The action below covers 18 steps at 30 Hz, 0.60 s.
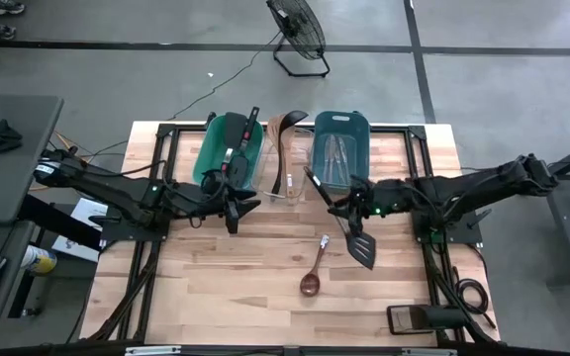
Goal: Pick & Place Kitchen Items
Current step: Put the black slotted spatula into the transparent bin
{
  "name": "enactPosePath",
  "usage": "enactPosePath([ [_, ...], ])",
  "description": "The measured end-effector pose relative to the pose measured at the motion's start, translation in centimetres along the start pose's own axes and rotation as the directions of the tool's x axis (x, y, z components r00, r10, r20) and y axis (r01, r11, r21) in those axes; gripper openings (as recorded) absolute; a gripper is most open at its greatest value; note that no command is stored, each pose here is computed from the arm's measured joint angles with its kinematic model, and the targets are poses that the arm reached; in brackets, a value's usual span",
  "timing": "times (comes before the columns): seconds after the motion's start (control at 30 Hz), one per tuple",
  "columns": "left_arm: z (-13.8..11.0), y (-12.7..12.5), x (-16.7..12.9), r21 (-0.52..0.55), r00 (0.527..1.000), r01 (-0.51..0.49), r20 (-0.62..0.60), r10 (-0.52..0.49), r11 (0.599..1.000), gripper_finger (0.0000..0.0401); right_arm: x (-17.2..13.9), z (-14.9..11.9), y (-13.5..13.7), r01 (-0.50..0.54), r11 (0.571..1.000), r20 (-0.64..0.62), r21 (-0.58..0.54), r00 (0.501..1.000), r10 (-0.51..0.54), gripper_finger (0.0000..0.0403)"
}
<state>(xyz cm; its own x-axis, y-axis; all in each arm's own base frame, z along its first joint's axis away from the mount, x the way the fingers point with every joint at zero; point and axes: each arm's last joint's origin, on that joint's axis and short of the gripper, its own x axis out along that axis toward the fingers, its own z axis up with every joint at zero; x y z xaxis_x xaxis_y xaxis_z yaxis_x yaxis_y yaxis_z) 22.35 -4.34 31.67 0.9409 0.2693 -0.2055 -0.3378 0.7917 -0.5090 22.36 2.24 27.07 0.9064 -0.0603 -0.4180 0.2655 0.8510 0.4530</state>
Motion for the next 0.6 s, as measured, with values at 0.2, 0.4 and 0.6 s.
enactPosePath([
  [0.2,-0.3,-1.0,1.9,0.048,0.994,0.013,0.104,-0.018,0.999,0.0176,0.0,2.1,-0.5,-0.117,0.992,0.102,-0.040,0.987,0.121,0.0064],
  [0.4,-0.8,-1.8,3.8,0.045,0.980,0.039,0.191,-0.047,0.998,0.0243,-0.2,3.5,-1.1,-0.232,0.970,0.134,-0.066,0.962,0.239,0.0064],
  [0.6,-0.4,-1.6,5.9,0.000,0.969,0.030,0.246,-0.029,1.000,0.0299,-0.2,3.6,-1.3,-0.284,0.953,0.099,-0.106,0.951,0.294,0.0064],
])
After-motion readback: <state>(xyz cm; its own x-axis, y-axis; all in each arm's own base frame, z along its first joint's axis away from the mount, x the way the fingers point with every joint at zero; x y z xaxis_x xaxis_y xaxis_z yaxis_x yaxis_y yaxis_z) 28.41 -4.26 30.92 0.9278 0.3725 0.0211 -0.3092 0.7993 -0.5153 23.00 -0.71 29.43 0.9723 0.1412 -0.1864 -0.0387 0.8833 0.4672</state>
